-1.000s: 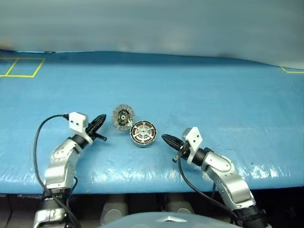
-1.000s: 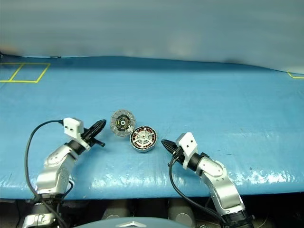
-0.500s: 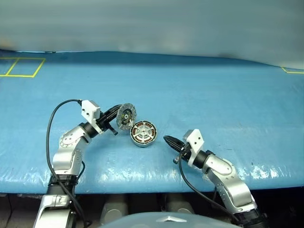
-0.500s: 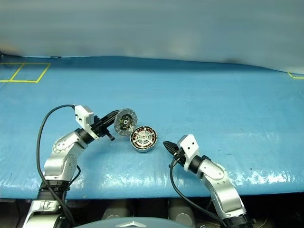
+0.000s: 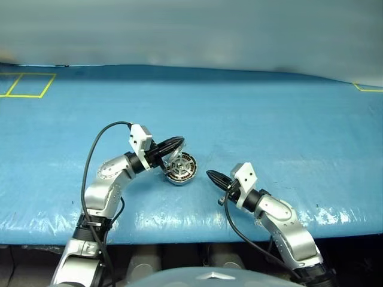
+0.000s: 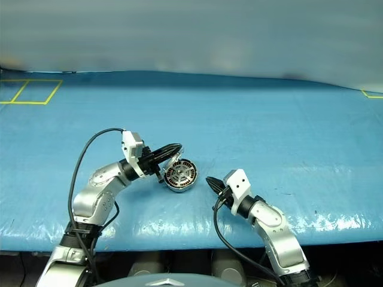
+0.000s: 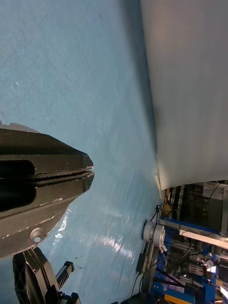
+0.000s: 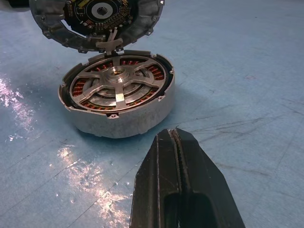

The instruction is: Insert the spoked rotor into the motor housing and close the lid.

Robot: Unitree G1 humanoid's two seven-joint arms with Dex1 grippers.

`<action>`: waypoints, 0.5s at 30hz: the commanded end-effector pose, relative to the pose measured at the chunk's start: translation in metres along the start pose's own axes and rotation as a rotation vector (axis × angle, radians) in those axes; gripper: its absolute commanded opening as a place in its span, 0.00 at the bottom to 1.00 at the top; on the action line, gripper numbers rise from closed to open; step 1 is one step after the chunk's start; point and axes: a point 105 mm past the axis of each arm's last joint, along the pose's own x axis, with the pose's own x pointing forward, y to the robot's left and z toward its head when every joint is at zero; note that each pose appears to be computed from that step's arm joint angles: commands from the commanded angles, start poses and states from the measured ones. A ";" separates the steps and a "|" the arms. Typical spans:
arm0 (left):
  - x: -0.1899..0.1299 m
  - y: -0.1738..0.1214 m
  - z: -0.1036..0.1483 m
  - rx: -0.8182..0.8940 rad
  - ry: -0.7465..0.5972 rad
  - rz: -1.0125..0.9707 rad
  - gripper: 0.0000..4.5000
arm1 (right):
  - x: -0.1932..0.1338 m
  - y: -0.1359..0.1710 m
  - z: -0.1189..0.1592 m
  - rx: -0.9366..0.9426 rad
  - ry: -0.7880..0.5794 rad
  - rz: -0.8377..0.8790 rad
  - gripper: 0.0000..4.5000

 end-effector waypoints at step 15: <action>0.010 -0.004 -0.036 -0.063 0.132 0.032 0.00 | 0.003 -0.001 0.011 -0.030 -0.051 -0.017 0.01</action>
